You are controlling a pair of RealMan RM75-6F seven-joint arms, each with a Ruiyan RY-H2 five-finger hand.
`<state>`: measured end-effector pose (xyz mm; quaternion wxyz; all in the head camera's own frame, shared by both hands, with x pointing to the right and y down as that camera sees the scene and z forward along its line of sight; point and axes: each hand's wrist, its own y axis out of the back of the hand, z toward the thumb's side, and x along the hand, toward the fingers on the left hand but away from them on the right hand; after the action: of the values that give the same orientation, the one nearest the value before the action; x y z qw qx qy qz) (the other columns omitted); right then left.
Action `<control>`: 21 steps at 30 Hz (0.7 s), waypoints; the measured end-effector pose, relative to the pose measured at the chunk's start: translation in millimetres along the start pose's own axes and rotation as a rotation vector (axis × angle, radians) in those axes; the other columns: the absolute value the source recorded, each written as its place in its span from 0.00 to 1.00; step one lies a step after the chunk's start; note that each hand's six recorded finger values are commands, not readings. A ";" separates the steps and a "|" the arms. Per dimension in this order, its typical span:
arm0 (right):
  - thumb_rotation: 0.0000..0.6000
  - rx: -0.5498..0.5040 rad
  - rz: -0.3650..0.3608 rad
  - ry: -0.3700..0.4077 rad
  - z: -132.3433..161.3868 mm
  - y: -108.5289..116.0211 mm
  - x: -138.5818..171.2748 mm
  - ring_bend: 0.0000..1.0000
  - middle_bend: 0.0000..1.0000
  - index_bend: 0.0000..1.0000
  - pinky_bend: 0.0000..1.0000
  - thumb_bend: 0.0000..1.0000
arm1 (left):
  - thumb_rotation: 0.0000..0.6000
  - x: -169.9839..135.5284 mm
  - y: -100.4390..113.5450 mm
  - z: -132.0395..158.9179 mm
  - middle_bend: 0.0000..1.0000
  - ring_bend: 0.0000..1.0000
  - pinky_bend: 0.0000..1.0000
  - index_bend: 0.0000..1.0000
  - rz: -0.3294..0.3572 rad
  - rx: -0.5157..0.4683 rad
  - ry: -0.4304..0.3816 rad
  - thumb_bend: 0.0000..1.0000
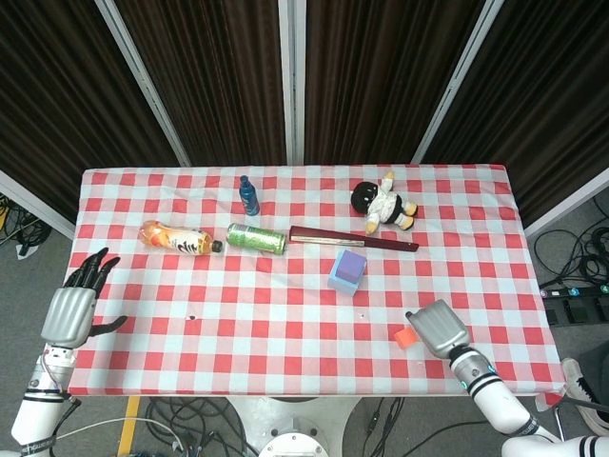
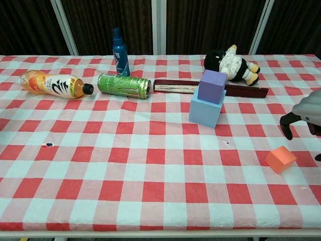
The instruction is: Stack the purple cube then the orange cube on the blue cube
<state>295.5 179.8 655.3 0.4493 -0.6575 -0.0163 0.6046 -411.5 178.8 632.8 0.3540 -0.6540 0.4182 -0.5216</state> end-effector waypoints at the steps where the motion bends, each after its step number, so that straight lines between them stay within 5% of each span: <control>1: 1.00 0.001 -0.001 0.001 0.5 0.7 -0.1 1.00 1.00 0.40 1.00 0.10 | 1.00 -0.1 -0.1 0.2 0.11 0.08 0.21 0.16 -0.001 0.000 -0.001 0.00; 21: 1.00 -0.054 0.005 0.040 18.7 -11.7 -22.6 1.00 1.00 0.38 1.00 0.10 | 1.00 1.2 0.4 -3.3 0.11 0.08 0.21 0.16 0.001 -0.005 0.009 0.00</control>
<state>280.4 184.7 682.6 0.4299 -0.6815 -0.0220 0.5918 -414.7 177.5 633.6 0.3507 -0.6524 0.4212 -0.5235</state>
